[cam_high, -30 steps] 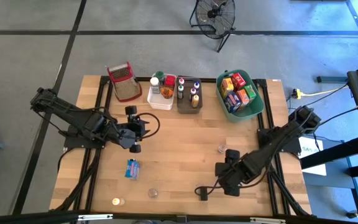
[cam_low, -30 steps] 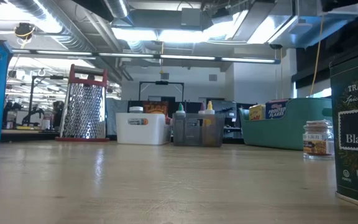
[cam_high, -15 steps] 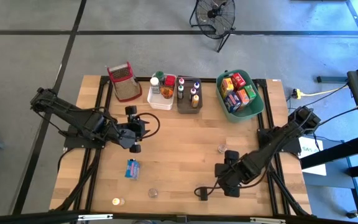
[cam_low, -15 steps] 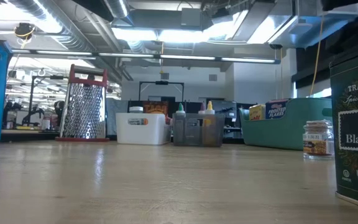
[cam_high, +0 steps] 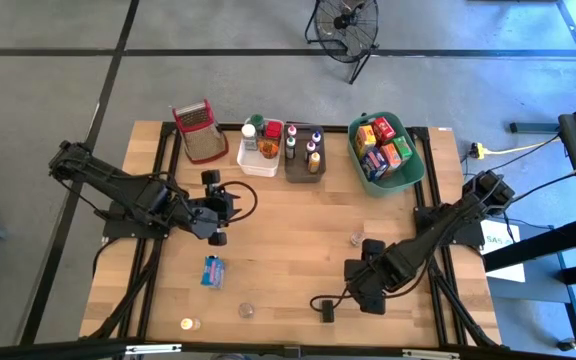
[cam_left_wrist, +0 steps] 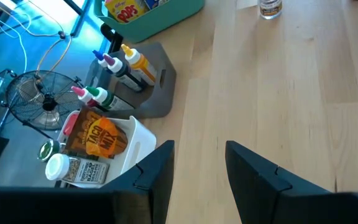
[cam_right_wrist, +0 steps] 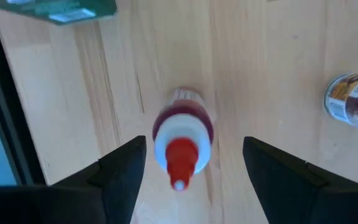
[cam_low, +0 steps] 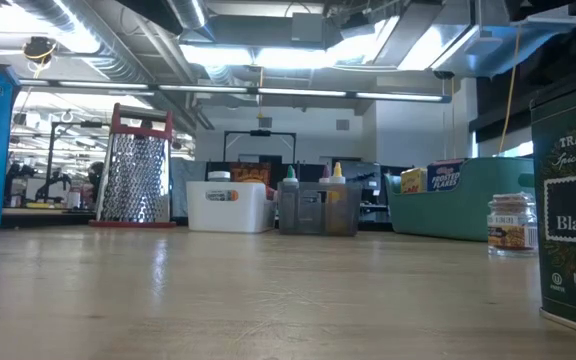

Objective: Pick & Place Kitchen Items
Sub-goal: Put the red food coloring bottle into the black bin

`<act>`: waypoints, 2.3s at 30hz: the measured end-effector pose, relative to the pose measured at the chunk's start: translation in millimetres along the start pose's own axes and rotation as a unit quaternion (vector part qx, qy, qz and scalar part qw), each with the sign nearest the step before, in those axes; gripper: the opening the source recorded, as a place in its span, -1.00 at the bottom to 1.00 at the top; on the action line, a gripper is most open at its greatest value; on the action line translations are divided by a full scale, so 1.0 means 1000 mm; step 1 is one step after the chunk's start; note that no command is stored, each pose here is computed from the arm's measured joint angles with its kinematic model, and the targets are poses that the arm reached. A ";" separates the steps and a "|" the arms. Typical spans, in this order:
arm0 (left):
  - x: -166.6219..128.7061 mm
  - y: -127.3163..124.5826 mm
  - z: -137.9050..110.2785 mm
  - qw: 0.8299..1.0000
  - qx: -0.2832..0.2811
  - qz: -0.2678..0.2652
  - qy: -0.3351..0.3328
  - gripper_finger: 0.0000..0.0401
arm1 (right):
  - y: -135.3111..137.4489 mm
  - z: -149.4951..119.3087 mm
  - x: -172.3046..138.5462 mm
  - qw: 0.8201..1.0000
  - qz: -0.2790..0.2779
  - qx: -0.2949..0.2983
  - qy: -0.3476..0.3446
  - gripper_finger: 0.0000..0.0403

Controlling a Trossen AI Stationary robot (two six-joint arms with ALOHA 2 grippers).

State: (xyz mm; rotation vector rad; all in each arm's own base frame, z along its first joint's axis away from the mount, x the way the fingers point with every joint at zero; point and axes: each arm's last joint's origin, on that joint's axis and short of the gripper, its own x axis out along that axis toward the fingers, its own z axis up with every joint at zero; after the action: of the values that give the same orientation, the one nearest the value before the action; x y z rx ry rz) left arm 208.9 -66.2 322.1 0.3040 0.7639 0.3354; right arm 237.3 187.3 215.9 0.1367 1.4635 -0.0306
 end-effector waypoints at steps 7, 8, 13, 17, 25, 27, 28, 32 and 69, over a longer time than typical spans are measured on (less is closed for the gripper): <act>0.000 0.000 0.000 1.000 0.000 0.000 0.000 -0.31 | 0.001 0.003 -0.002 1.000 0.008 0.002 -0.006 0.34; 0.000 0.000 0.000 1.000 0.000 0.000 0.000 -0.31 | 0.002 0.003 -0.002 1.000 0.011 0.003 -0.009 0.34; 0.000 0.000 0.000 1.000 -0.001 -0.002 0.000 -0.31 | 0.005 0.006 -0.002 0.999 0.025 0.003 -0.028 0.34; 0.000 -0.001 0.000 1.000 -0.001 -0.014 0.002 -0.31 | 0.003 0.004 0.000 1.000 0.017 0.003 -0.021 0.34; 0.000 -0.001 0.000 1.000 -0.001 -0.018 0.003 -0.31 | 0.000 0.001 0.012 1.000 0.019 0.004 -0.022 0.34; 0.000 -0.001 0.000 1.000 -0.001 -0.018 0.003 -0.31 | -0.002 -0.001 0.016 1.000 0.016 0.004 -0.020 0.34; 0.000 -0.001 0.000 1.000 -0.001 -0.018 0.003 -0.31 | -0.003 -0.002 0.017 1.000 0.014 0.004 -0.017 0.34; 0.000 -0.001 0.000 1.000 -0.001 -0.018 0.003 -0.31 | -0.004 -0.003 0.020 1.000 0.012 0.004 -0.016 0.34; 0.000 0.000 -0.002 1.000 -0.020 -0.008 0.008 -0.31 | -0.016 0.009 0.033 1.000 -0.005 0.018 0.013 -0.32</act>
State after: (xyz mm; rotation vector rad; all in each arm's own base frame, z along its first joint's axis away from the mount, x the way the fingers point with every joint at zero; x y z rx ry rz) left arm 207.9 -66.4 320.9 0.2587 0.7744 0.3377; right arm 248.4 172.6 182.6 0.1595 1.4909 -0.0648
